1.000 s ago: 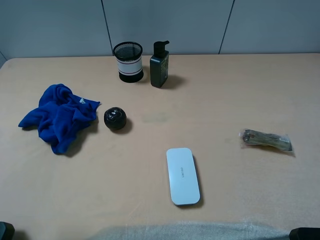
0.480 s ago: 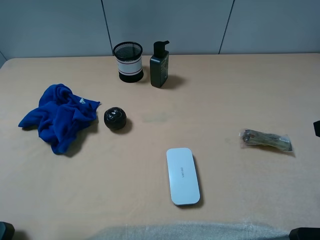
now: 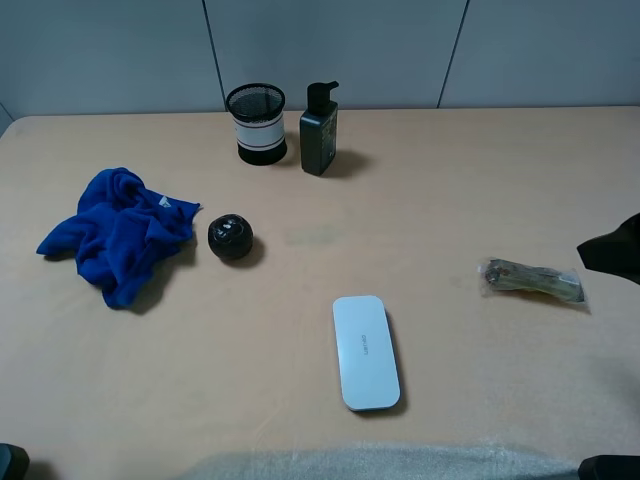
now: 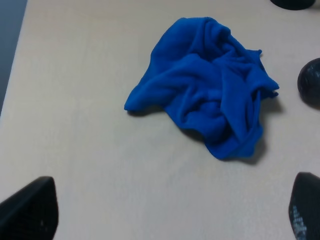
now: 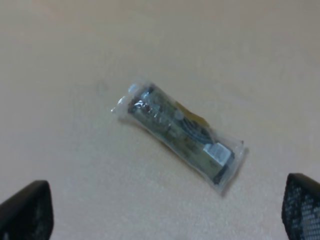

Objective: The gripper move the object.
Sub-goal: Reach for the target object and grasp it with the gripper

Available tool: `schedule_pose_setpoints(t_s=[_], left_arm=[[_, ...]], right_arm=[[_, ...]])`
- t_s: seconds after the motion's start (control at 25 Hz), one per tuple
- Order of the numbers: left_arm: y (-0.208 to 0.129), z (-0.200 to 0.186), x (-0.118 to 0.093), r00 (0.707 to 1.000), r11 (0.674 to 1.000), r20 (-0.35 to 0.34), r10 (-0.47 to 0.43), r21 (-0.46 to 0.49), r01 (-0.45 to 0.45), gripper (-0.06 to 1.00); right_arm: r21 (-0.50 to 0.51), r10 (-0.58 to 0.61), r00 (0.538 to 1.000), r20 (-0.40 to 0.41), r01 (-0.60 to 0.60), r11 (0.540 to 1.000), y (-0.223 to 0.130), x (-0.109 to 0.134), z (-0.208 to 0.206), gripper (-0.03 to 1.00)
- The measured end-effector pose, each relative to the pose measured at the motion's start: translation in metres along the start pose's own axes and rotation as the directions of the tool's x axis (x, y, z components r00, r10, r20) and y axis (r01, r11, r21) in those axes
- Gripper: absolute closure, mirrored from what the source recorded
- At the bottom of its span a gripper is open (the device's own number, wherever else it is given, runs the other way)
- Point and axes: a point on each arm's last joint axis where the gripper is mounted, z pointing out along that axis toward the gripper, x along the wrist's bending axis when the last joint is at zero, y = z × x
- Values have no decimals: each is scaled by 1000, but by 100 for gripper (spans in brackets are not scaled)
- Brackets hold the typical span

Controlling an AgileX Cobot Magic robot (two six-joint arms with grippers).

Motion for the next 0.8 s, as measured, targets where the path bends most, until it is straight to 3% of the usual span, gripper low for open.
schedule_pose_setpoints(t_s=[0.32,0.8], left_arm=[[0,0,0,1000,1000,0,0,0,0,2],[0,0,0,1000,1000,0,0,0,0,2]], right_arm=[[104,-94,994,-50,99,990,10,-10,40,27],[153,-230,969,-94,242,958,15,-20,87,27]])
